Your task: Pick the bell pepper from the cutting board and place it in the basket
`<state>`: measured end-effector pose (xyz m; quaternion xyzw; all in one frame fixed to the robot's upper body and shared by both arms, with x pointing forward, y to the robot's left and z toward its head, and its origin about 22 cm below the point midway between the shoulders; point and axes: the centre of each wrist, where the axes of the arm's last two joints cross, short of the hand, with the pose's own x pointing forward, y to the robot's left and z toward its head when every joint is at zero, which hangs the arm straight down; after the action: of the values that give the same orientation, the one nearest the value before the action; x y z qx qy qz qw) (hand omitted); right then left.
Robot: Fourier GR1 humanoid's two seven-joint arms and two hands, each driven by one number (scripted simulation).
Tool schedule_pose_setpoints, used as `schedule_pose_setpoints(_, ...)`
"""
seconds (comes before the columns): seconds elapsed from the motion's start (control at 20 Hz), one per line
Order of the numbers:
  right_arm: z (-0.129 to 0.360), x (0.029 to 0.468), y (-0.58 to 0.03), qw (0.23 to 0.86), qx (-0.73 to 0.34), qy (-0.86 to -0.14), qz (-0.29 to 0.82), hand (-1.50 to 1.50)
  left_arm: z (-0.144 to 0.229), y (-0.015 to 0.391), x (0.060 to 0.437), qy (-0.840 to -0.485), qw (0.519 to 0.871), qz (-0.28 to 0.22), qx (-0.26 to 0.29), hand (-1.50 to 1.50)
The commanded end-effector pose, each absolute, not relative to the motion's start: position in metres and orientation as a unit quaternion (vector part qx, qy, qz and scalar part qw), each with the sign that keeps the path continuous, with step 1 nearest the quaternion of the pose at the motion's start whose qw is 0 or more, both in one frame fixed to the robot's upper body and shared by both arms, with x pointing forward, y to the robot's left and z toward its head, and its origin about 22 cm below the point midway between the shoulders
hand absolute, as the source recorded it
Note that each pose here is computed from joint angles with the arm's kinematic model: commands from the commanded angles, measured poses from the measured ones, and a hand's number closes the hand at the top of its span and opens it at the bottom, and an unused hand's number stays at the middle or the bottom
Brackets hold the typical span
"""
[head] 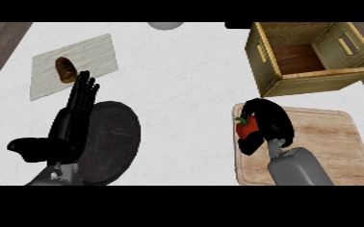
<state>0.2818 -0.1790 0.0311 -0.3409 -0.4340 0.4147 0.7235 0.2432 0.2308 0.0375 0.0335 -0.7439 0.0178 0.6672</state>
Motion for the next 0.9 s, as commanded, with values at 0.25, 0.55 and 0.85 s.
schedule_pose_setpoints(0.25, 0.038, 0.273, -0.11, 0.517, -0.316, -0.589, 0.534, 1.5, 0.041, 0.211, 0.235, -0.745, 0.666, 0.022, 0.031, 0.0)
schedule_pose_setpoints(0.55, 0.093, 0.235, -0.093, 0.543, -0.235, -0.701, 0.398, 1.5, 0.033, 0.235, 0.242, -0.742, 0.668, 0.029, 0.054, 0.0)
schedule_pose_setpoints(0.85, 0.18, 0.19, -0.122, 0.517, -0.213, -0.76, 0.331, 1.5, 0.026, 0.227, 0.229, -0.737, 0.674, 0.027, 0.042, 0.0)
